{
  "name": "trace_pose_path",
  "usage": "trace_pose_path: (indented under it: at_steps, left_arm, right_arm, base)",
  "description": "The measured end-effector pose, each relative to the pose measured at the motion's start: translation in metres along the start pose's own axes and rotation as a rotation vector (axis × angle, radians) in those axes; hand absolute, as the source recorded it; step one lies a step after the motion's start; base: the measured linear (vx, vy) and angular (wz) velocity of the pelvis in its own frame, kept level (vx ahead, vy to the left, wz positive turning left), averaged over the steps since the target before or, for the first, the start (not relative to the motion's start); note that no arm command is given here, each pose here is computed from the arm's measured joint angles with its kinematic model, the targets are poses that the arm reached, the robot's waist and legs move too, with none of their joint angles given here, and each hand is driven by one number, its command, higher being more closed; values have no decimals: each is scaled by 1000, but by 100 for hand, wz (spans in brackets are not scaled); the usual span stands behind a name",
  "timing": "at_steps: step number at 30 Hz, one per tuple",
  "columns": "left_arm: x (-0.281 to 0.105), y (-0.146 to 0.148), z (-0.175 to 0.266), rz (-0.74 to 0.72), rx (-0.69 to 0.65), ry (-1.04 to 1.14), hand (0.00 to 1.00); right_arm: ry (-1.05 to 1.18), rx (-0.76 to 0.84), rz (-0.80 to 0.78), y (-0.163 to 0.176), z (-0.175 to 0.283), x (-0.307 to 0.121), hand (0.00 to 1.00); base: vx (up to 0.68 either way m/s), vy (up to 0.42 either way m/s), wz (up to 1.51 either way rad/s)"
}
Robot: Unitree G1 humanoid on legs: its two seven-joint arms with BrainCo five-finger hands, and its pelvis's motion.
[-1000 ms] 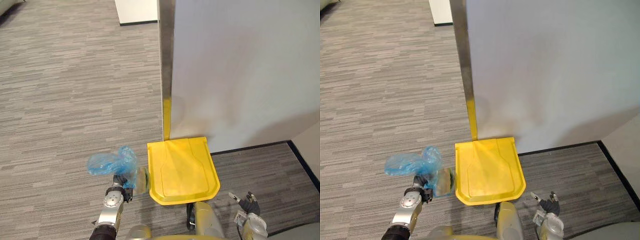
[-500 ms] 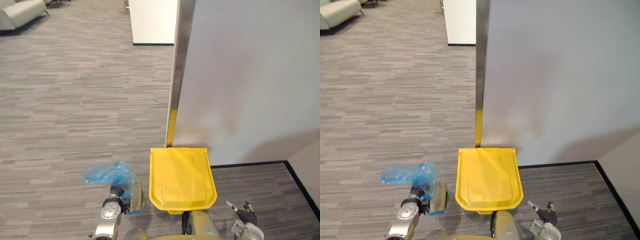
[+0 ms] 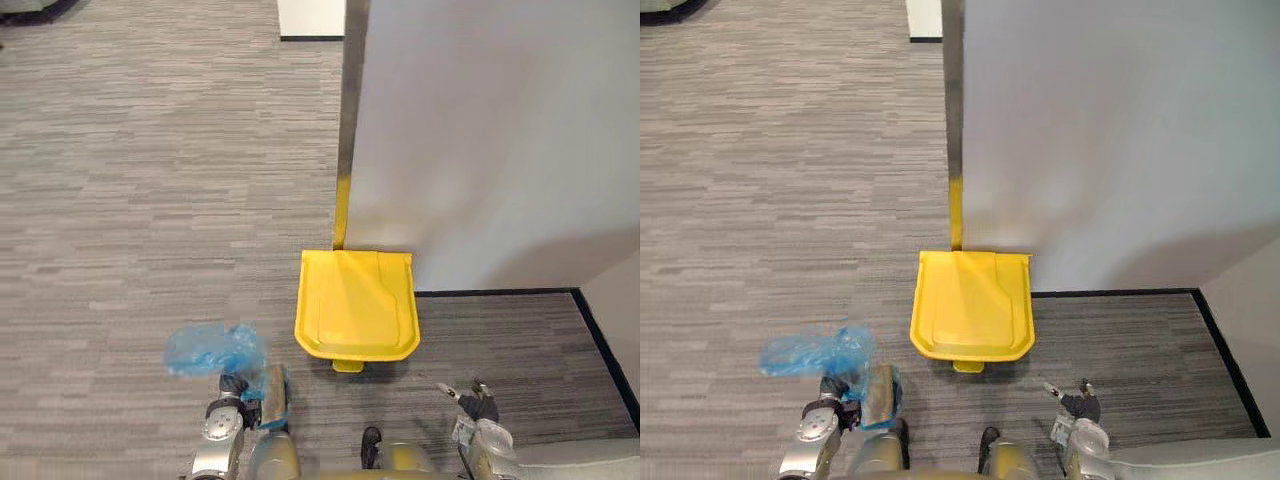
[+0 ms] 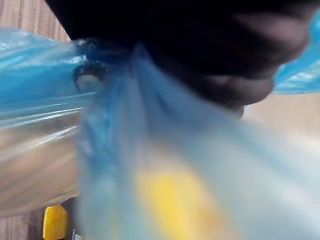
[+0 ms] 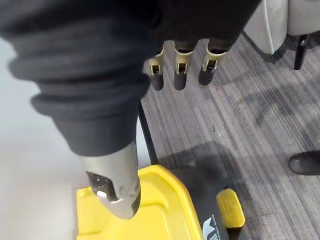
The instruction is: Gather rubbish on tea table into small bin, then transfer packed bag to large trash can.
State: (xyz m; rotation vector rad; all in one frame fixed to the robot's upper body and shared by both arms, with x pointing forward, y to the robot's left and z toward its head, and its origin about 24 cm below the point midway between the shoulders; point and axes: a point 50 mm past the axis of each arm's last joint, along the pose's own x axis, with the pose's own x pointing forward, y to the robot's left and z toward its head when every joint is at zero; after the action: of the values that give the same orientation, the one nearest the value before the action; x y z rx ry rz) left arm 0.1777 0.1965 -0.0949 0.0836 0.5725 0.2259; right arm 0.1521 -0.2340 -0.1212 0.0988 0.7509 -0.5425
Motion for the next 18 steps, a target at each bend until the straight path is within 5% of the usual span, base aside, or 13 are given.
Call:
trace_pose_path:
  at_steps: [18]
  left_arm:
    - [-3, 21, -29, -1, 120, 125, 100]
  right_arm:
    - [133, -7, -55, -20, -32, -5, 0]
  base:
    - [-76, 104, 14]
